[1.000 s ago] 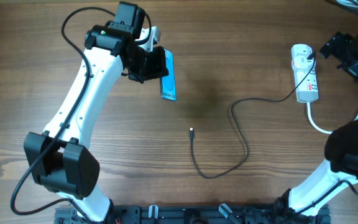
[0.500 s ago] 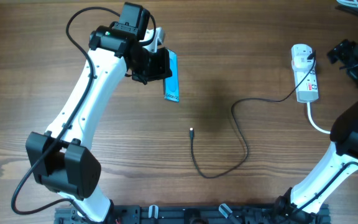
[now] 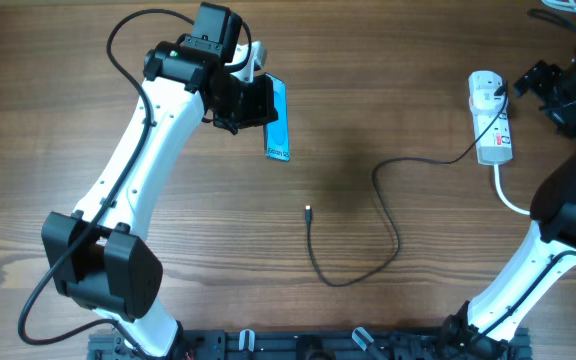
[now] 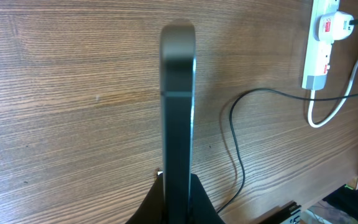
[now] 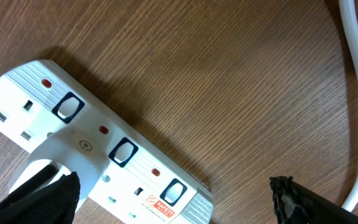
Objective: Plug charger to phone and switch on socket
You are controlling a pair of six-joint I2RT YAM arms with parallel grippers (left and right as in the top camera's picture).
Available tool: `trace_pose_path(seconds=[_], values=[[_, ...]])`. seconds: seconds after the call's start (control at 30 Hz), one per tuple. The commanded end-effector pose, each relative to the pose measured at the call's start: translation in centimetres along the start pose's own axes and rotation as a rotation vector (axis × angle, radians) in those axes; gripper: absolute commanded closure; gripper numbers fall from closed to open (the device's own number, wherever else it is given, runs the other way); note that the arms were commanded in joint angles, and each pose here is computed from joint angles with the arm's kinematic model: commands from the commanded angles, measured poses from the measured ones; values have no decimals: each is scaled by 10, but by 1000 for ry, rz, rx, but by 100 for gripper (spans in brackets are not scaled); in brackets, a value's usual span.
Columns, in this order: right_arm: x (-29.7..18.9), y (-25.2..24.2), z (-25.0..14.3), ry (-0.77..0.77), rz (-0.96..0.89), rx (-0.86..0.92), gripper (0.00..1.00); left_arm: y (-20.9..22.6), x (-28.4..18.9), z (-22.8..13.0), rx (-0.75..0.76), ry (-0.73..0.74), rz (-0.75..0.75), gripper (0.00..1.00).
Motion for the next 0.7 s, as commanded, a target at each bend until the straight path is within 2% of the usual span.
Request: trace_pose_path(seconds=[0.0, 0.13, 0.4, 0.53, 0.67], values=[[17, -3, -3, 23, -20, -16, 0, -5, -5, 0, 30, -18, -13, 96], [39, -5, -14, 50, -20, -17, 0, -5, -5, 0, 30, -17, -13, 96], [44, -7, -16, 64, -30, -18, 0, -5, -5, 0, 30, -17, -12, 96], [47, -17, -14, 45, -92, -16, 0, -5, -5, 0, 30, -17, -12, 96], [60, -12, -22, 76, -23, -20, 0, -5, -5, 0, 30, -17, -13, 96]])
Point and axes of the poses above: each gripper's point midway between its finger pads, its own x axis out along the fingers, its own y axis along the line the jaws close on, z = x × y, the point moved 8 cm from there along -x, back along the fingers, and after that the axes turned 4 degrees about -x, right-handed, at the moved point
